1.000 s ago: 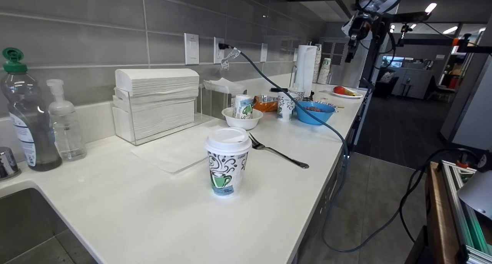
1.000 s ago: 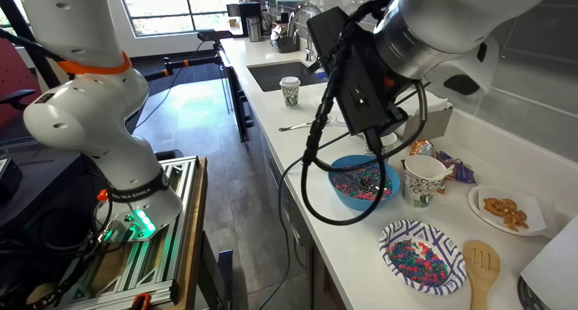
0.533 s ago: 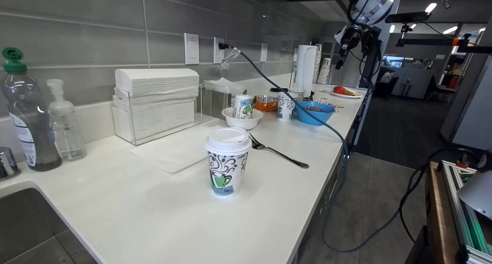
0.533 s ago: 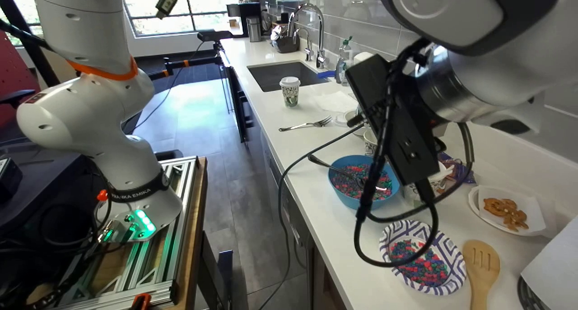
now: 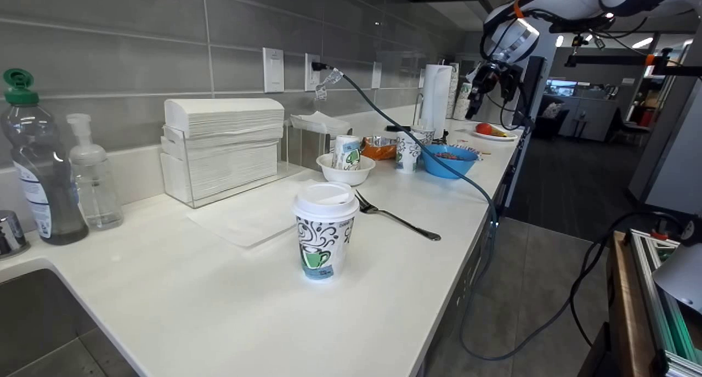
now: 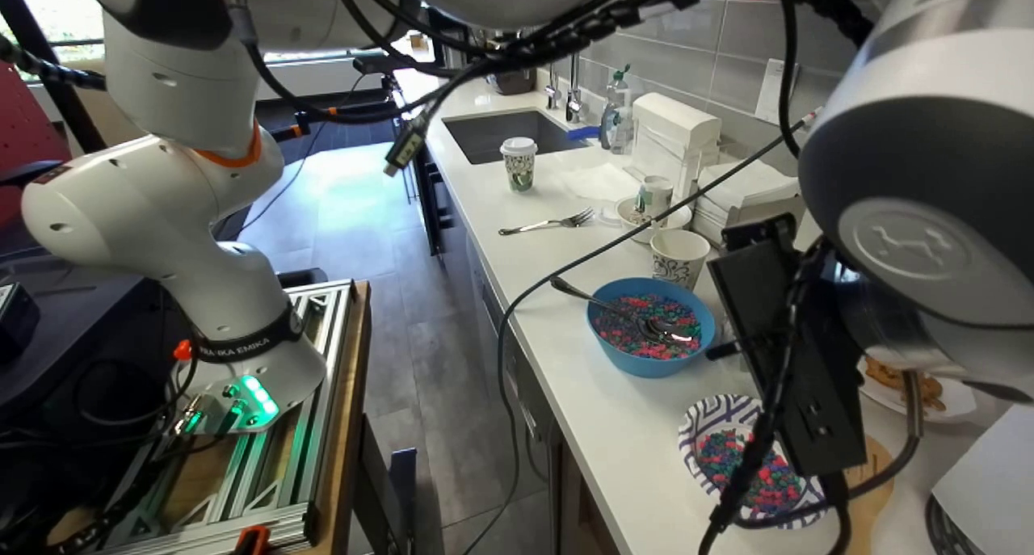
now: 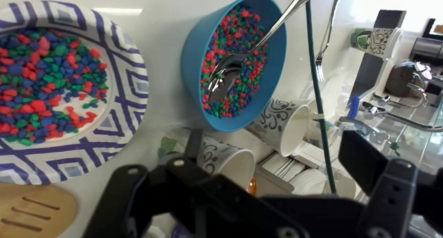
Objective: Pour the contents in the white and black bowl on the right into the blue bowl.
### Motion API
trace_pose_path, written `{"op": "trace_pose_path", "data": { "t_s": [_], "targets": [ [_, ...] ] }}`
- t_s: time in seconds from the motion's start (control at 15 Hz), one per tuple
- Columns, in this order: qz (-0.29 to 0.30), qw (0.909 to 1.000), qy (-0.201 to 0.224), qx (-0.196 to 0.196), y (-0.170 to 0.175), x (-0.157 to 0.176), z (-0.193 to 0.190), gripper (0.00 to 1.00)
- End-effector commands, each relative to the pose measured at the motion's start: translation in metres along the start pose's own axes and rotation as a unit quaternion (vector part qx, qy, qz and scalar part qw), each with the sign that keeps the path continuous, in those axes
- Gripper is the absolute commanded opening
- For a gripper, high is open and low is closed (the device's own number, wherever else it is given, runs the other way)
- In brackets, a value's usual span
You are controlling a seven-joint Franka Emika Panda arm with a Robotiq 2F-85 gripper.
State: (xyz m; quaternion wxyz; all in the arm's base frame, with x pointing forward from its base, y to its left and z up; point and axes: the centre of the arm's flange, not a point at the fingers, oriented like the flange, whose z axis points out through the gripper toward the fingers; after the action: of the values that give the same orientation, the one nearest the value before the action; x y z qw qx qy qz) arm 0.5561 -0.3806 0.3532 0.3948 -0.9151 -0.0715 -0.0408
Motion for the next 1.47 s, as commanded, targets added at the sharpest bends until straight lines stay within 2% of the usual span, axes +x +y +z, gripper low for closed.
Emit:
{"op": "trace_pose_path", "data": {
  "t_s": [0.0,0.6,0.8,1.4],
  "targets": [
    [0.042,0.9988,0.013,0.021,0.043,0.017,-0.025,1.00],
    [0.133,0.9909,0.017,-0.003,0.092,0.000,-0.045,1.00],
    [0.149,0.9884,0.025,-0.016,0.101,0.003,-0.045,1.00],
    [0.160,0.9864,0.002,-0.040,0.128,0.020,-0.019,1.00]
  ]
}}
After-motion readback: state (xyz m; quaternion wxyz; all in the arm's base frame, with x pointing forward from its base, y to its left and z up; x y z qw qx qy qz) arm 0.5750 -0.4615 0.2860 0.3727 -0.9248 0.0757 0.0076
